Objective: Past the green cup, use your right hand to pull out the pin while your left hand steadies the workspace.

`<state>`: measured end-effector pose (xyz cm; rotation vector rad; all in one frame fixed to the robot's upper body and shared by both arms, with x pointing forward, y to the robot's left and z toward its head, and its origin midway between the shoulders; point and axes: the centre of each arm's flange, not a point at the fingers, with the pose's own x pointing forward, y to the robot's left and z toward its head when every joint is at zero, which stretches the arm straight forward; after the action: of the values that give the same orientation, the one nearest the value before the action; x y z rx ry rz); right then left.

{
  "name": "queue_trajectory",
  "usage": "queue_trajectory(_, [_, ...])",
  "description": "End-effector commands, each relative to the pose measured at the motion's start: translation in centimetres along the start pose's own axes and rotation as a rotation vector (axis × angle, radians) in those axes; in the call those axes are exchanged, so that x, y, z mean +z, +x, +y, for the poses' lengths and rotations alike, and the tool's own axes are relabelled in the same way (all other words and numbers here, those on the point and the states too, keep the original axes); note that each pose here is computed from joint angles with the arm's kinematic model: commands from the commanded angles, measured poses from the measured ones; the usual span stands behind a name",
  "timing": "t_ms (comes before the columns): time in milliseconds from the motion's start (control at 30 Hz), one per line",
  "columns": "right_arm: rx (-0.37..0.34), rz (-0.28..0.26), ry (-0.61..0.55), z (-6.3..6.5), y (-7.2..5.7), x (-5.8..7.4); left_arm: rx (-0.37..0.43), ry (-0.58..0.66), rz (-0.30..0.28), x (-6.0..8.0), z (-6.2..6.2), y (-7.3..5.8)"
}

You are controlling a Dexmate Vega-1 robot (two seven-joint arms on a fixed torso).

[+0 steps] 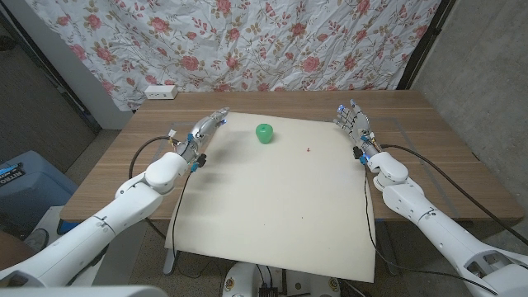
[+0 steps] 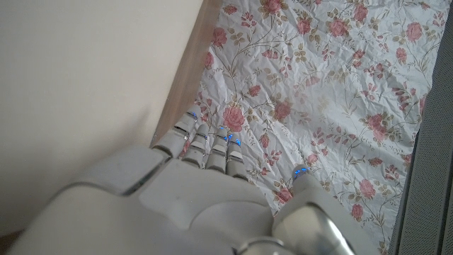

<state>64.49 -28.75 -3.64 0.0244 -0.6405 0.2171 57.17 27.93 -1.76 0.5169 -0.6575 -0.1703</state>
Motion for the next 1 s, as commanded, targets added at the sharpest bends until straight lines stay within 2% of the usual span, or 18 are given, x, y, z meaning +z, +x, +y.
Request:
queue_trajectory(33, [-0.001, -0.009, 0.021, -0.1, -0.5, -0.5, -0.038, 0.304, -0.036, 1.9, -1.5, -1.0])
queue_trajectory(167, [0.001, -0.017, 0.024, -0.2, -0.5, -0.5, -0.058, 0.363, -0.061, 2.4, -2.3, -1.1])
queue_trajectory(267, [0.004, -0.025, 0.026, -0.3, -0.6, -0.5, -0.092, 0.467, -0.078, 2.9, -2.8, -1.3])
queue_trajectory(533, [0.014, -0.036, 0.033, -0.4, -0.6, -0.5, -0.11, 0.599, -0.121, 3.4, -4.1, -1.7])
queue_trajectory(767, [0.02, -0.04, 0.035, -0.6, -0.6, -0.5, -0.098, 0.639, -0.139, 3.5, -5.5, -2.1])
queue_trajectory(1000, [0.023, -0.044, 0.036, -0.9, -0.8, -0.4, -0.164, 0.717, -0.151, 3.6, -7.1, -2.4])
